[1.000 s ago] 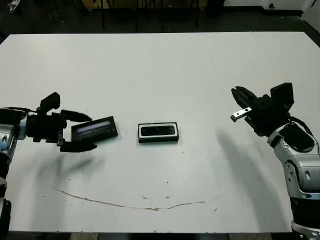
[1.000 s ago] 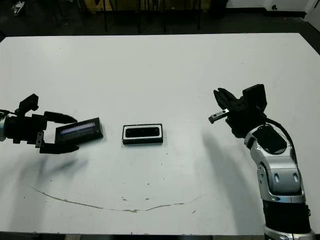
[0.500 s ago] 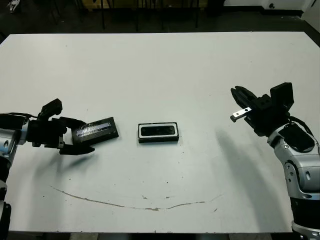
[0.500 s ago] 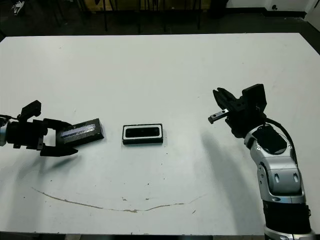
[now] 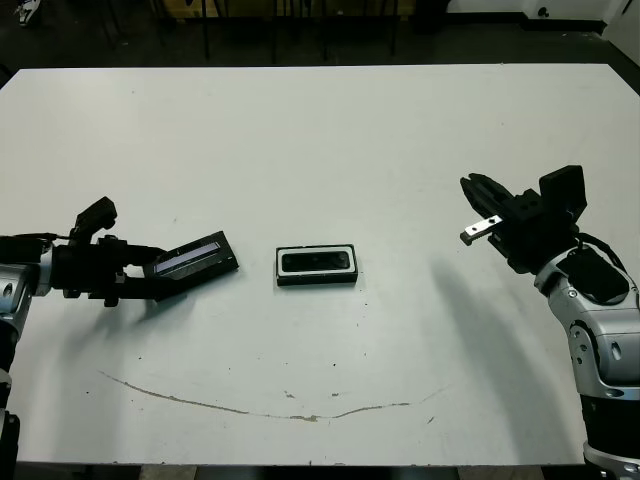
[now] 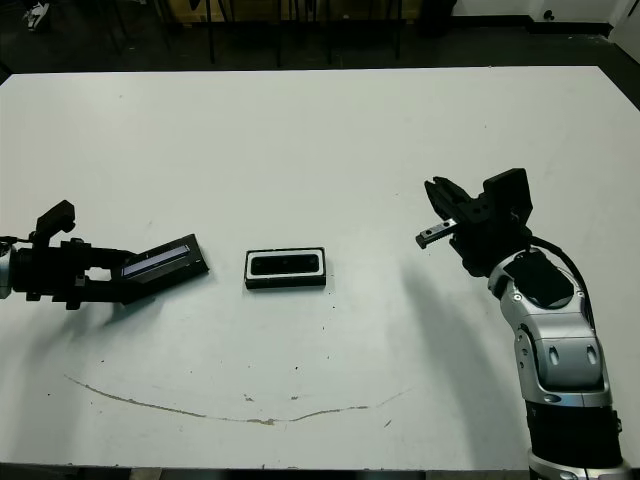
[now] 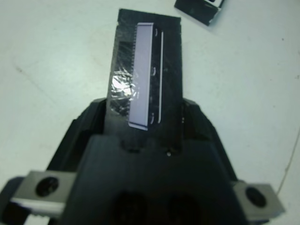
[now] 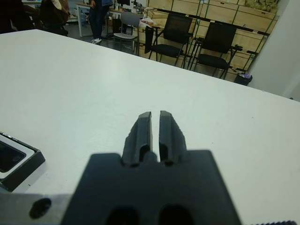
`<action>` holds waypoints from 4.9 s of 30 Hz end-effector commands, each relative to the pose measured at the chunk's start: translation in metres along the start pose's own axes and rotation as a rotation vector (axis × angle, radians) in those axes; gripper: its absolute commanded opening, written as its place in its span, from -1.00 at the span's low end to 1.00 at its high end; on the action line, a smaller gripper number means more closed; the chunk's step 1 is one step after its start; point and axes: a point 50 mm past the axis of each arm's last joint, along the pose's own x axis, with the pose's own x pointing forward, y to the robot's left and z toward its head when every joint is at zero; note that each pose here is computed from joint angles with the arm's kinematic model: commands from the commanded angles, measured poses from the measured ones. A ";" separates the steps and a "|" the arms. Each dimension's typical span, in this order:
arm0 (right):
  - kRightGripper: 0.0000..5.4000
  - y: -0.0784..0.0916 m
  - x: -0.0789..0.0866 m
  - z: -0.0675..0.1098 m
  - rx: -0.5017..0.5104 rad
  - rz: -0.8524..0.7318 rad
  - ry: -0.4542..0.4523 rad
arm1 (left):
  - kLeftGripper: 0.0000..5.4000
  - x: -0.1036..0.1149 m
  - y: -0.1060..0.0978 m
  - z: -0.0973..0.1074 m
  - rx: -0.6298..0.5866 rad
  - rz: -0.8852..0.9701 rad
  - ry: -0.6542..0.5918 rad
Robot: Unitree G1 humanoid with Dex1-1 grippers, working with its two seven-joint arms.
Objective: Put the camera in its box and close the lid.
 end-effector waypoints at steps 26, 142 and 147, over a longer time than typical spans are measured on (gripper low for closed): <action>-1.00 0.010 0.001 -0.009 0.013 0.012 0.048 | 0.02 0.054 -0.021 0.089 0.204 -0.097 -0.206; -1.00 0.013 -0.002 -0.014 -0.006 0.023 0.078 | 0.87 0.144 -0.045 0.078 0.566 -0.383 0.308; -1.00 0.012 -0.001 -0.015 -0.001 0.024 0.083 | 1.00 0.129 -0.035 0.060 0.539 -0.345 0.283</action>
